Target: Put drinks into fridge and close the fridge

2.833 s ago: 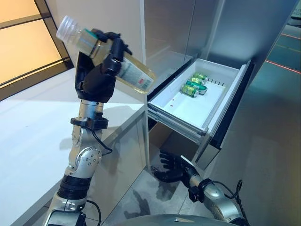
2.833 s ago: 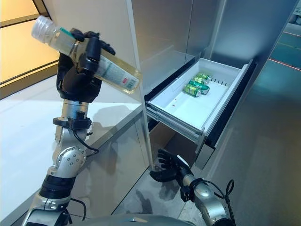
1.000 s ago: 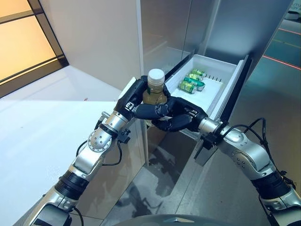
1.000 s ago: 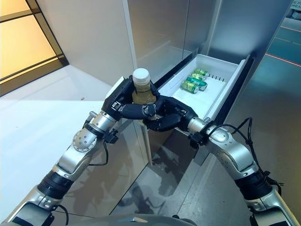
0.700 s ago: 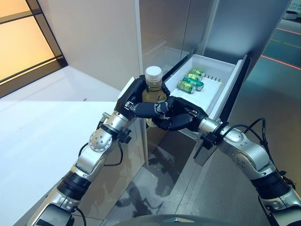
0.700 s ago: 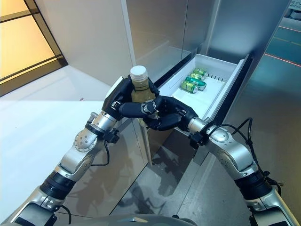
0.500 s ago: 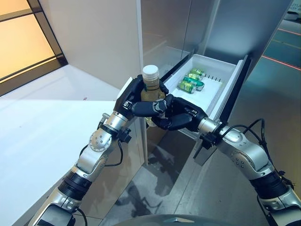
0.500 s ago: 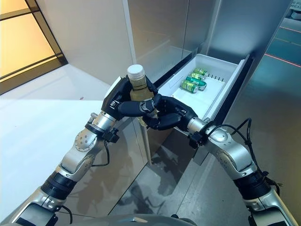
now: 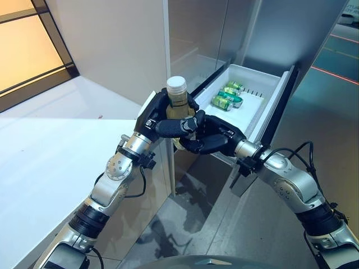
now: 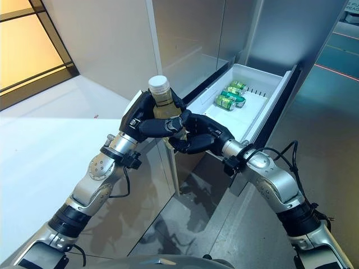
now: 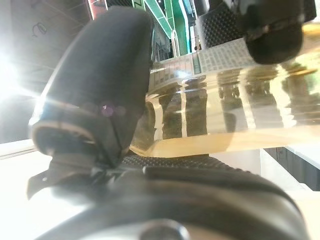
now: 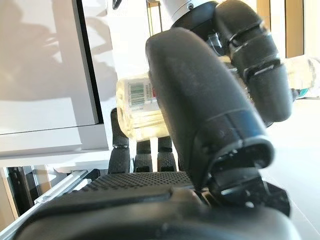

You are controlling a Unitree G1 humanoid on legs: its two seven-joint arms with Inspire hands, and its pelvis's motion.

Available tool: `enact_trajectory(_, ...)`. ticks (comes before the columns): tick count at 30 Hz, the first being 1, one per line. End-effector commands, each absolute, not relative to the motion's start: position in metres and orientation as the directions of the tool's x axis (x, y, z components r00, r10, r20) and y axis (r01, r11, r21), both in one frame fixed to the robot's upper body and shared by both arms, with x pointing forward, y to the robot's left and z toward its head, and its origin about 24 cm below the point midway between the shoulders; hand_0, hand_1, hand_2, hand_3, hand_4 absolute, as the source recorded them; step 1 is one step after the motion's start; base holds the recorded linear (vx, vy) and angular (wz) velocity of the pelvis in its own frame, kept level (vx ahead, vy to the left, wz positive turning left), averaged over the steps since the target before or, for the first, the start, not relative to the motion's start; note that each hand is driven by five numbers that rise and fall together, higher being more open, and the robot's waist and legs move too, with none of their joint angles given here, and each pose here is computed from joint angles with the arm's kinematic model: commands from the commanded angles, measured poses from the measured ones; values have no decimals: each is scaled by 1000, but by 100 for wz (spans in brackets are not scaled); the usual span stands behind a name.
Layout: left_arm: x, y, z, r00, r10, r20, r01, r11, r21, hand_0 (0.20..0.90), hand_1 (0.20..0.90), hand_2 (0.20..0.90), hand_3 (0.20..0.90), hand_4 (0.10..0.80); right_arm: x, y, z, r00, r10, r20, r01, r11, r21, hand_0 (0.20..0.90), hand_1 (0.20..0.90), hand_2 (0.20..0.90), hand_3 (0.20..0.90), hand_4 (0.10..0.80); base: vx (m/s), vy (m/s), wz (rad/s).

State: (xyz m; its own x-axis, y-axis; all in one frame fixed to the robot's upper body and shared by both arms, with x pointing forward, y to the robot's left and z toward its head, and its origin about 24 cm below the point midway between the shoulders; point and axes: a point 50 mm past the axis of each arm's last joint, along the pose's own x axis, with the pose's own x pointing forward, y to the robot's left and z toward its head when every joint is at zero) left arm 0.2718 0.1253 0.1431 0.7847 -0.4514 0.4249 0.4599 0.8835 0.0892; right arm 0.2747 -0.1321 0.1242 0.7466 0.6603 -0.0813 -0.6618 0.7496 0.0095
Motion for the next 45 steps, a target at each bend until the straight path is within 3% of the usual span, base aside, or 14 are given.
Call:
enact_trajectory(1,257,98,226,447,-433,783,558,819,135,300,300,300,200,100,278,-93,182,611,766,200,-781,624,-5,900,900,900,900,800,0,0,0)
enact_trajectory(13,261,95,223,479,-424,769,547,829,117,300,300,300,200,100,279,-74,195,565,789,242,-811,585,-12,900,900,900,900,800,2,2,-1)
enact_trajectory(23,263,91,218,506,-417,755,558,826,82,300,300,300,200,100,283,-70,201,617,737,274,-773,634,36,900,900,900,900,800,6,3,-2)
enact_trajectory(24,264,90,217,507,-420,753,564,822,79,300,300,300,200,100,284,-71,201,629,727,276,-764,643,45,573,573,573,518,418,0,0,0)
enact_trajectory(25,264,90,217,505,-424,751,569,818,80,300,300,300,200,100,284,-72,201,637,720,277,-758,651,50,300,300,300,200,100,0,0,0)
enact_trajectory(33,255,78,216,445,-499,744,638,759,127,300,300,300,200,100,287,-76,200,678,686,262,-714,700,16,300,300,300,200,100,0,0,0)
enact_trajectory(45,246,79,228,367,-460,808,603,780,170,300,300,300,200,100,294,-82,193,748,617,244,-637,771,5,300,300,300,200,100,0,0,0)
